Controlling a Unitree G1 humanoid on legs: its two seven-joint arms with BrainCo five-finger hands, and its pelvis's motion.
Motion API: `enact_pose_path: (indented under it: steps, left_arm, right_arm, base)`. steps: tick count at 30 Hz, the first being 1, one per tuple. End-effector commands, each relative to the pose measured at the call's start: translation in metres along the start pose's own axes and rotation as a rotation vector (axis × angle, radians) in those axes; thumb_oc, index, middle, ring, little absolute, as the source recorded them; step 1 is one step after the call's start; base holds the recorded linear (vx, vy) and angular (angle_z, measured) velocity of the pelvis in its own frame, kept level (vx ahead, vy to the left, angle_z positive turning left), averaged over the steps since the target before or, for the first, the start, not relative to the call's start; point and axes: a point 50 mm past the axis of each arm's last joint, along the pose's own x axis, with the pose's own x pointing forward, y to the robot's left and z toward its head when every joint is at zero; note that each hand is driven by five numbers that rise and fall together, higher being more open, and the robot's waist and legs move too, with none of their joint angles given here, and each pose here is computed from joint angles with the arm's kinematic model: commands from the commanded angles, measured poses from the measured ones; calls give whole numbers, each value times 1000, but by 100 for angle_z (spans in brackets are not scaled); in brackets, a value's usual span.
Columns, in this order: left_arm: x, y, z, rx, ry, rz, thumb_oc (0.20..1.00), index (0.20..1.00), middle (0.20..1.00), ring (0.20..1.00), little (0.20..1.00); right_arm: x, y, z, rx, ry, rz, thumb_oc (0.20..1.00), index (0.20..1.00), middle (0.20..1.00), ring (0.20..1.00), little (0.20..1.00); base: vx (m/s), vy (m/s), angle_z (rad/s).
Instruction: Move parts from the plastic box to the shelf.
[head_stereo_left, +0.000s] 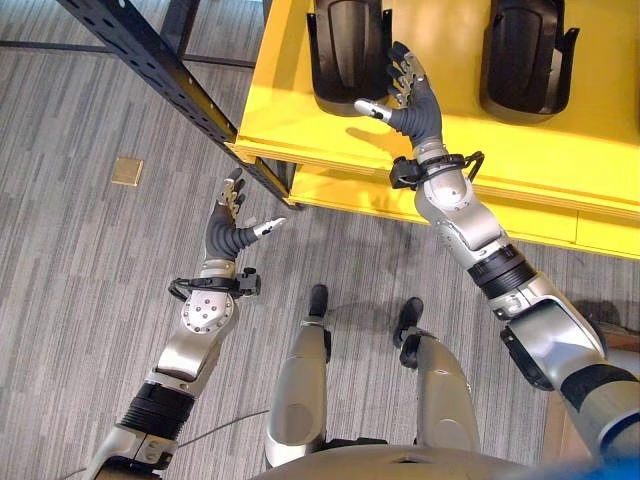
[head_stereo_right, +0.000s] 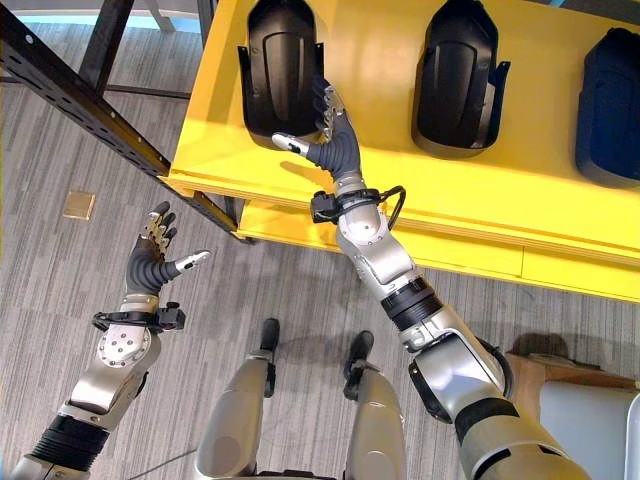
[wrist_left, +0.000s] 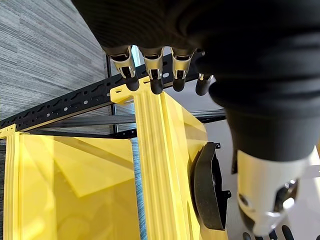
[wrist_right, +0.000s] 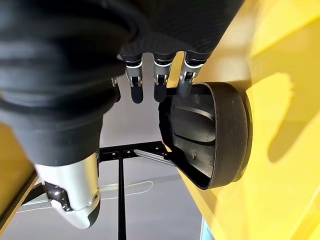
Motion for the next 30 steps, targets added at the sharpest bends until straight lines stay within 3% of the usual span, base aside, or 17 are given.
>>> enact_pose_path:
  steps: [1, 18, 30]
  left_arm:
    - [-5, 6, 26, 5, -132, -42, 1000, 1000, 1000, 1000, 1000]
    - [-6, 8, 25, 15, -130, -36, 1000, 1000, 1000, 1000, 1000]
    - [-7, 8, 21, 20, -111, -44, 1000, 1000, 1000, 1000, 1000]
  right_arm:
    - [8, 3, 28, 40, -137, 9, 1000, 1000, 1000, 1000, 1000]
    - [15, 0, 27, -23, -124, -24, 1000, 1000, 1000, 1000, 1000]
    - [19, -22, 42, -94, -185, -91, 1000, 1000, 1000, 1000, 1000]
  base:
    - [0, 0, 0]
    - [0, 0, 0]
    - [0, 0, 0]
